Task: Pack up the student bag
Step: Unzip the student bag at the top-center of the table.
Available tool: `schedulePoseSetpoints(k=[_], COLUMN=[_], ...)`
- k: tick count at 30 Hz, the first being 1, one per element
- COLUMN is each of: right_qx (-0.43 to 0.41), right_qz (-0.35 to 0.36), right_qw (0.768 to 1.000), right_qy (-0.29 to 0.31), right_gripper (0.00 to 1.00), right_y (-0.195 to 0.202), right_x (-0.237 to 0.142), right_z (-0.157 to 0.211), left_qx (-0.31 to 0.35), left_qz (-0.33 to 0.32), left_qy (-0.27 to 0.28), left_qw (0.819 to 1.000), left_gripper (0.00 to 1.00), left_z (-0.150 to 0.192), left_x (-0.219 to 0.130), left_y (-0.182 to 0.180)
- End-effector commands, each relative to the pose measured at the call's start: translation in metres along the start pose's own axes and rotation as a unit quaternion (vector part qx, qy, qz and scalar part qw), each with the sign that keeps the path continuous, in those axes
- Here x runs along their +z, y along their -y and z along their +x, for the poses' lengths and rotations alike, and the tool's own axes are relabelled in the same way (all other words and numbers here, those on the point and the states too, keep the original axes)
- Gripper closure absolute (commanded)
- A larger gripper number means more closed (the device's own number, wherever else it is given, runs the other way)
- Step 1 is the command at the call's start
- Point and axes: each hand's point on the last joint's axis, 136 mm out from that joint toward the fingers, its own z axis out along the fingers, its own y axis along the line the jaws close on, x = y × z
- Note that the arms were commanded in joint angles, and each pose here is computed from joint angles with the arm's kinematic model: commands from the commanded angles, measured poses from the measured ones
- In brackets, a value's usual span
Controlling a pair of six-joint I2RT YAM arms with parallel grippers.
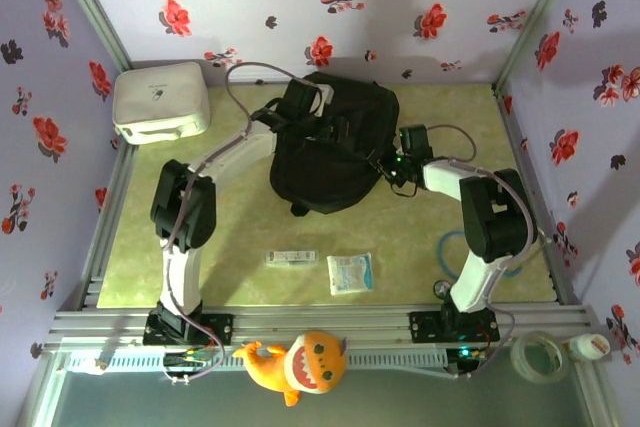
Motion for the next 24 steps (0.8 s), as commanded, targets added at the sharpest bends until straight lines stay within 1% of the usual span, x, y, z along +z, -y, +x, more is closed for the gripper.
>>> schedulePoseSetpoints(k=[1,5,9,13,15,18,24], right_qx=[0.024,0.037,0.028,0.015,0.013,0.014,0.018], right_qz=[-0.037,-0.072,-0.067,-0.056,-0.045,-0.035,-0.034], right_qw=[0.998,0.995,0.996,0.998,0.999,0.999,0.999], right_qy=[-0.039,-0.055,-0.047,-0.025,-0.012,0.006,0.012], right_gripper=[0.64,0.65,0.60,0.54,0.50,0.48,0.48], right_y=[-0.003,-0.007,-0.004,-0.003,0.001,0.007,0.008], right_x=[-0.001,-0.006,-0.018,-0.036,-0.045,-0.054,-0.057], right_z=[0.030,0.048,0.048,0.037,0.031,0.023,0.019], left_qx=[0.065,0.095,0.131,0.172,0.181,0.187,0.192], left_qz=[0.009,0.007,0.007,-0.011,-0.030,-0.065,-0.112], left_qy=[-0.025,-0.063,-0.088,-0.095,-0.098,-0.101,-0.095], left_qw=[0.997,0.994,0.987,0.980,0.978,0.975,0.970], left_gripper=[0.31,0.39,0.43,0.44,0.44,0.45,0.45], left_z=[0.006,0.021,0.034,0.038,0.038,0.036,0.030], left_x=[0.009,0.025,0.035,0.041,0.046,0.056,0.074], left_y=[0.019,0.027,0.039,0.045,0.043,0.034,0.021])
